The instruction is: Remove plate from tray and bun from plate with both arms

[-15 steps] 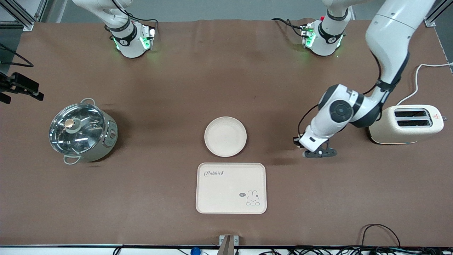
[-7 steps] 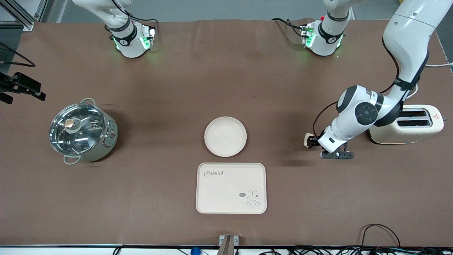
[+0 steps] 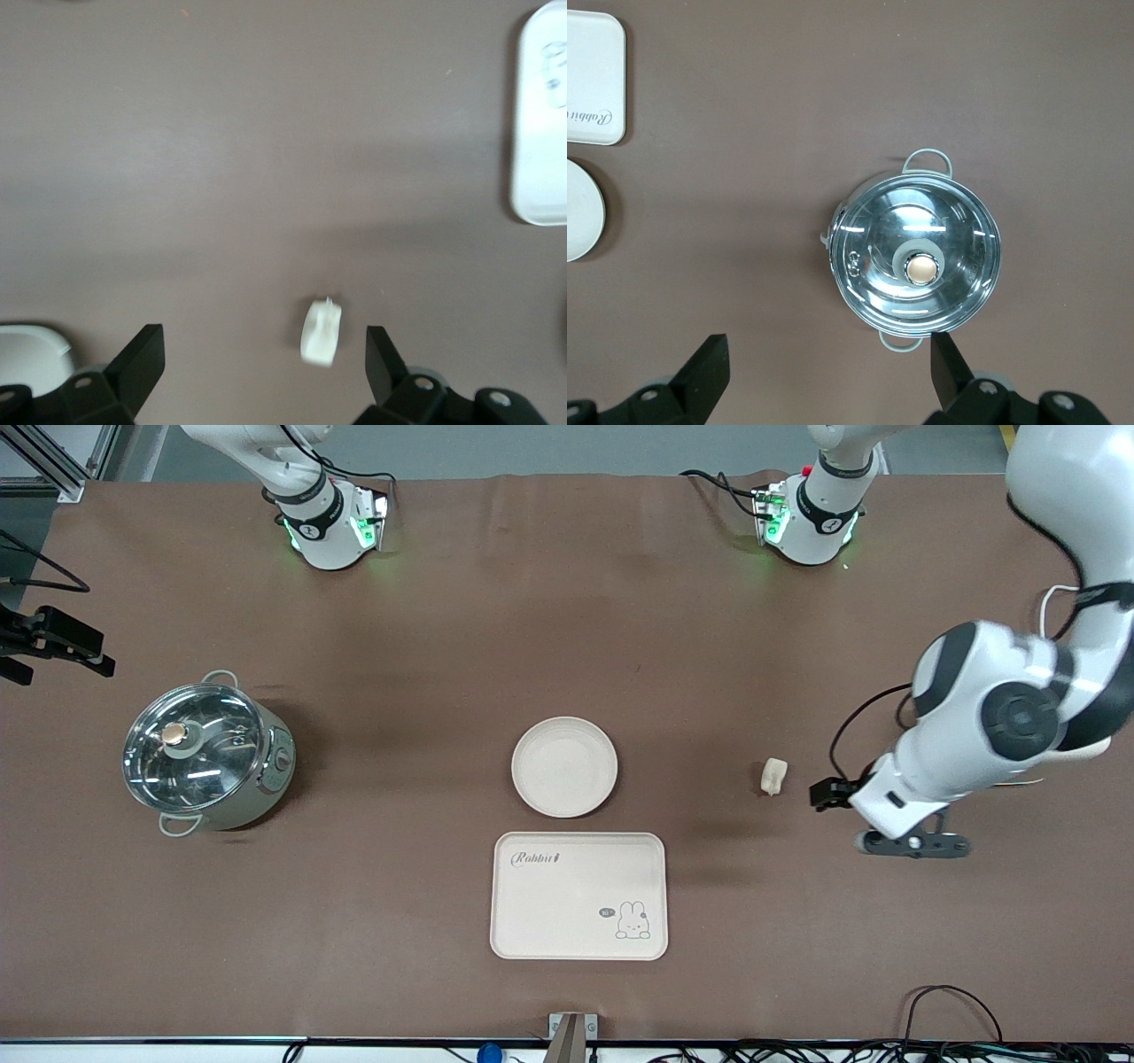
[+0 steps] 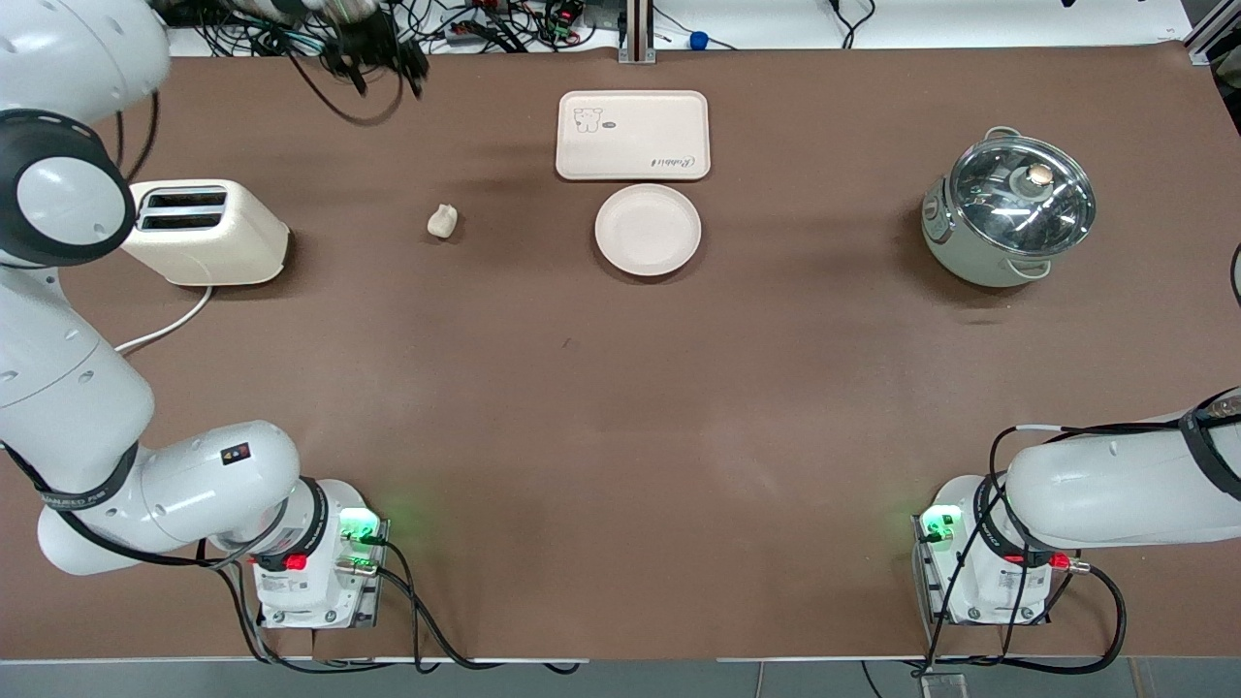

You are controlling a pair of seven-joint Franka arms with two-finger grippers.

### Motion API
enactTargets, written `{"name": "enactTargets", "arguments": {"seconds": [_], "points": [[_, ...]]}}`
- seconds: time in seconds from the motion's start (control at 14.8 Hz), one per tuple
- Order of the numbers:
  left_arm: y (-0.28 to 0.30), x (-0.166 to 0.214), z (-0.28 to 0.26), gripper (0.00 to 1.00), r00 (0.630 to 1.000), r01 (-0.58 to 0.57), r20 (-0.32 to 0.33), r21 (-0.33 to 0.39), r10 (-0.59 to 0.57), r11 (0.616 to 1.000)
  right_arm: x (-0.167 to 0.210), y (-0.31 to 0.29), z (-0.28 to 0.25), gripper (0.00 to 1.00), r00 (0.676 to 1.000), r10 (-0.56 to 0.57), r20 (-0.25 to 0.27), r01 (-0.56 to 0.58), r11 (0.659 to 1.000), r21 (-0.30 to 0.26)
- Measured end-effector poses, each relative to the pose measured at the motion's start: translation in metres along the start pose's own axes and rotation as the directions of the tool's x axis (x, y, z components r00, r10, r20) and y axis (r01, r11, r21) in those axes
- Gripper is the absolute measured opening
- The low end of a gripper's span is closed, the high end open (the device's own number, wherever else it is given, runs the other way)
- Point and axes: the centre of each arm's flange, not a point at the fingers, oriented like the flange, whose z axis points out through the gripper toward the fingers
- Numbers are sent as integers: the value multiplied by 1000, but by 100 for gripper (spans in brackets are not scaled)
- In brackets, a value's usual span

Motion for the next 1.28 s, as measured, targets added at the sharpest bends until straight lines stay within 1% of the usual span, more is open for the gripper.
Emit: {"name": "enactTargets", "arguments": {"seconds": [0.14,0.27,0.34,0.54,0.68,0.74,0.88,1.01,1.15,1.28], "points": [[5,-7,-51,100,1000,-2,4,15,2,1000,0,2,0,100,1000,4,1,-4,1000,0],[5,-17,-90,100,1000,8,-28,32,-7,999,-1,7,0,100,1000,13,2,-13,1000,0],[3,-22,-108,100,999,20,-44,28,-19,999,-2,8,0,100,1000,15,4,-15,1000,0],[-10,-47,-161,100,994,82,-74,-18,-83,996,-2,8,1,100,1000,14,9,-14,1000,1],[-26,-69,-192,100,990,122,-70,-1,-122,993,-2,7,2,100,1000,13,10,-14,1000,1],[-36,-78,-204,100,990,125,-69,8,-124,992,-2,7,2,100,1000,13,11,-13,1000,2],[-55,-93,-216,100,992,116,-59,10,-116,993,-1,6,3,100,1000,12,11,-12,1000,2],[-67,-104,-217,100,993,109,-45,14,-108,994,-1,5,3,100,1000,8,12,-8,1000,2],[-63,-116,-210,100,995,98,-35,22,-97,995,0,2,4,100,1000,4,13,-4,1000,2],[-54,-130,-205,100,995,83,-48,28,-82,996,0,0,4,100,1000,1,14,-1,1000,2]]}}
